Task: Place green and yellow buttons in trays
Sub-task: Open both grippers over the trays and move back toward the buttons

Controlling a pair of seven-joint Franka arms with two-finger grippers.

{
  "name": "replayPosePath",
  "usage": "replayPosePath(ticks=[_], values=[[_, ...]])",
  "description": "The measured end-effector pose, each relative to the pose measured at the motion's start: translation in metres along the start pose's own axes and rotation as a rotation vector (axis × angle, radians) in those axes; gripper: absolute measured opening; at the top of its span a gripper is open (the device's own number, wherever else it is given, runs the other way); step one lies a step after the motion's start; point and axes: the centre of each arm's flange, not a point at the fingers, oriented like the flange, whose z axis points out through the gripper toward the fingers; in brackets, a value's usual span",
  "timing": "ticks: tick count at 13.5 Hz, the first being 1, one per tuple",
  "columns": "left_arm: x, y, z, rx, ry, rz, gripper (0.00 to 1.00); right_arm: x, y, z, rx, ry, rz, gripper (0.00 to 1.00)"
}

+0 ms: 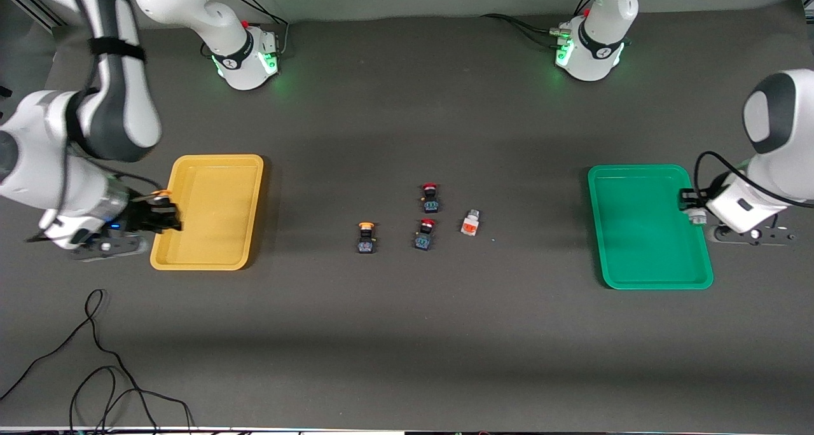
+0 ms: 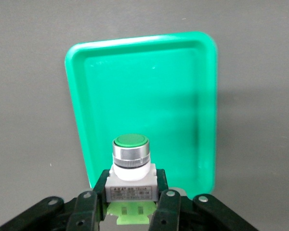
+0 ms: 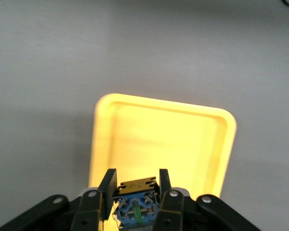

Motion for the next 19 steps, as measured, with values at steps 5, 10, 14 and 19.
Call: replayPosePath(ticks=[5, 10, 14, 19], values=[[-0.021, -0.044, 0.115, -0.021, 0.064, 0.015, 0.41, -0.067, 0.065, 0.133, 0.046, 0.058, 0.024, 0.40], [-0.022, -0.054, 0.189, -0.047, 0.071, -0.002, 0.41, -0.074, 0.078, 0.194, 0.056, 0.058, 0.031, 0.46], [-0.020, -0.050, 0.205, -0.054, 0.072, 0.002, 0.41, -0.049, 0.072, 0.175, 0.064, 0.101, 0.004, 0.88], [-0.014, -0.048, 0.197, -0.051, 0.084, 0.032, 0.84, 0.013, 0.052, 0.081, 0.031, 0.018, -0.055, 1.00]])
